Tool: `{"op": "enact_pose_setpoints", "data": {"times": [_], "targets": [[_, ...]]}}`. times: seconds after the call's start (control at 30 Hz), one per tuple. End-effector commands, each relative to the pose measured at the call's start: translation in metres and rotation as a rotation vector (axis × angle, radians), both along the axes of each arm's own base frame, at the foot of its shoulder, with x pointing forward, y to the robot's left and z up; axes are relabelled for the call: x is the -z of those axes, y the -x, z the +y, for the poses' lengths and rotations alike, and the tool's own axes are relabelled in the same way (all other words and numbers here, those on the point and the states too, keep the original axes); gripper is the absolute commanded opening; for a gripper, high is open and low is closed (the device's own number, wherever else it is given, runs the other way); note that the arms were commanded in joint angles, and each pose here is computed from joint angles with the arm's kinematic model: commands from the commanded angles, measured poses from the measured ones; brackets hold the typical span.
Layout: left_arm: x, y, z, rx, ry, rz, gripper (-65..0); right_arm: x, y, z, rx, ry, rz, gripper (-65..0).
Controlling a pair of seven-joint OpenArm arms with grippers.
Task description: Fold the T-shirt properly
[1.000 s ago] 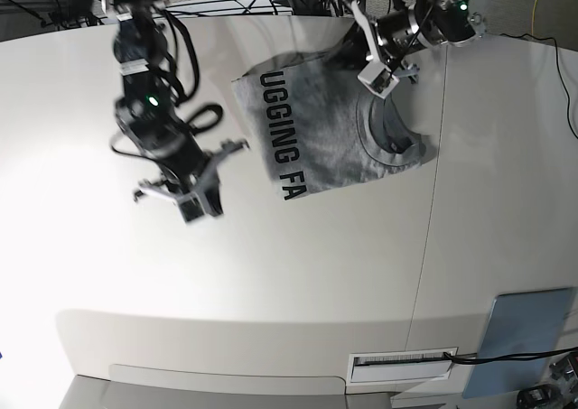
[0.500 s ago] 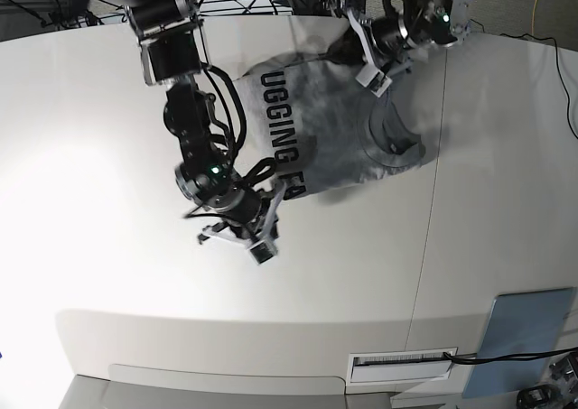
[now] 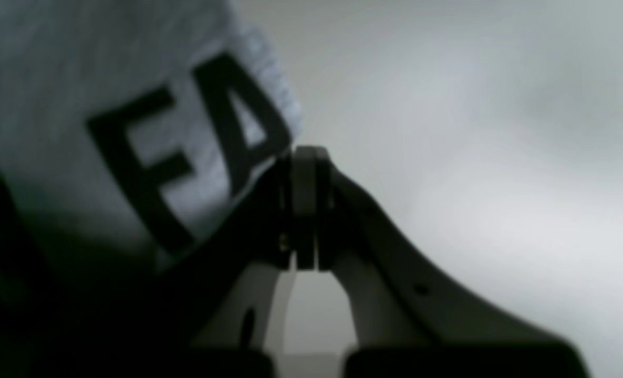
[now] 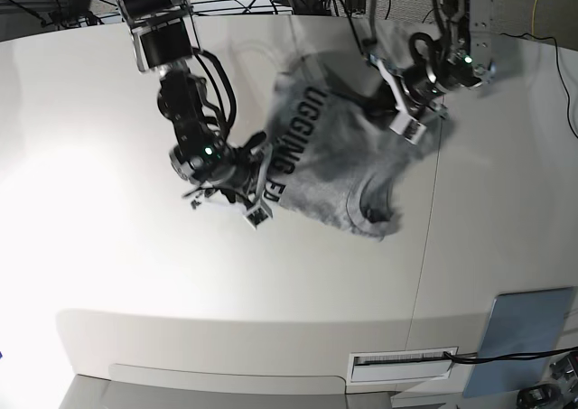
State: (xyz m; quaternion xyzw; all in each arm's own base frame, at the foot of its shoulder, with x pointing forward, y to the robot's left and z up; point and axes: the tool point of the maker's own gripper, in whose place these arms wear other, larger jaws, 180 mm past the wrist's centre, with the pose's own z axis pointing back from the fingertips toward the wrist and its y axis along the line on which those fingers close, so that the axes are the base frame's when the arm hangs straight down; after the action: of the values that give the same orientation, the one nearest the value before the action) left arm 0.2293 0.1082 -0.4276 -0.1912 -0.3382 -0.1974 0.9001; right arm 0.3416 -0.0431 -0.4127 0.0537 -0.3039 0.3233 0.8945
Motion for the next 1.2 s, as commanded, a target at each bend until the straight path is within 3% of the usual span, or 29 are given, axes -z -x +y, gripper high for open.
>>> {"op": "enact_pose_setpoints", "data": {"times": [0.0,0.17,0.53,0.67,0.83,0.97,1.17], "targets": [[0.005,-0.002,0.018,-0.01,-0.079,0.009,-65.0,-0.011,-0.002,0.002,-0.009,-0.01,-0.029,-65.0],[0.001,-0.025,0.023,-0.038,-0.074,-0.027,-65.0,-0.019,0.032,0.012,-0.031,-0.051,-0.047,-65.0],[-0.024,-0.072,0.013,-0.084,0.052,-0.12,-65.0,-0.02,0.105,0.024,-0.045,-0.113,0.001,-65.0],[-0.031,-0.079,0.012,-0.075,0.056,-0.143,-65.0,-0.029,0.118,0.019,-0.033,-0.083,-0.024,-65.0],[-0.047,-0.074,0.009,-0.077,0.098,-0.171,-65.0,-0.052,0.118,-0.01,0.057,-0.013,-0.115,-65.0],[-0.062,-0.061,0.022,-0.105,0.089,-0.202,-65.0,-0.071,0.115,-0.052,0.18,0.043,-0.194,-65.0],[-0.077,-0.022,0.056,-0.176,0.069,-0.216,-65.0,-0.08,0.135,-0.119,0.318,0.123,-0.189,-65.0]]}}
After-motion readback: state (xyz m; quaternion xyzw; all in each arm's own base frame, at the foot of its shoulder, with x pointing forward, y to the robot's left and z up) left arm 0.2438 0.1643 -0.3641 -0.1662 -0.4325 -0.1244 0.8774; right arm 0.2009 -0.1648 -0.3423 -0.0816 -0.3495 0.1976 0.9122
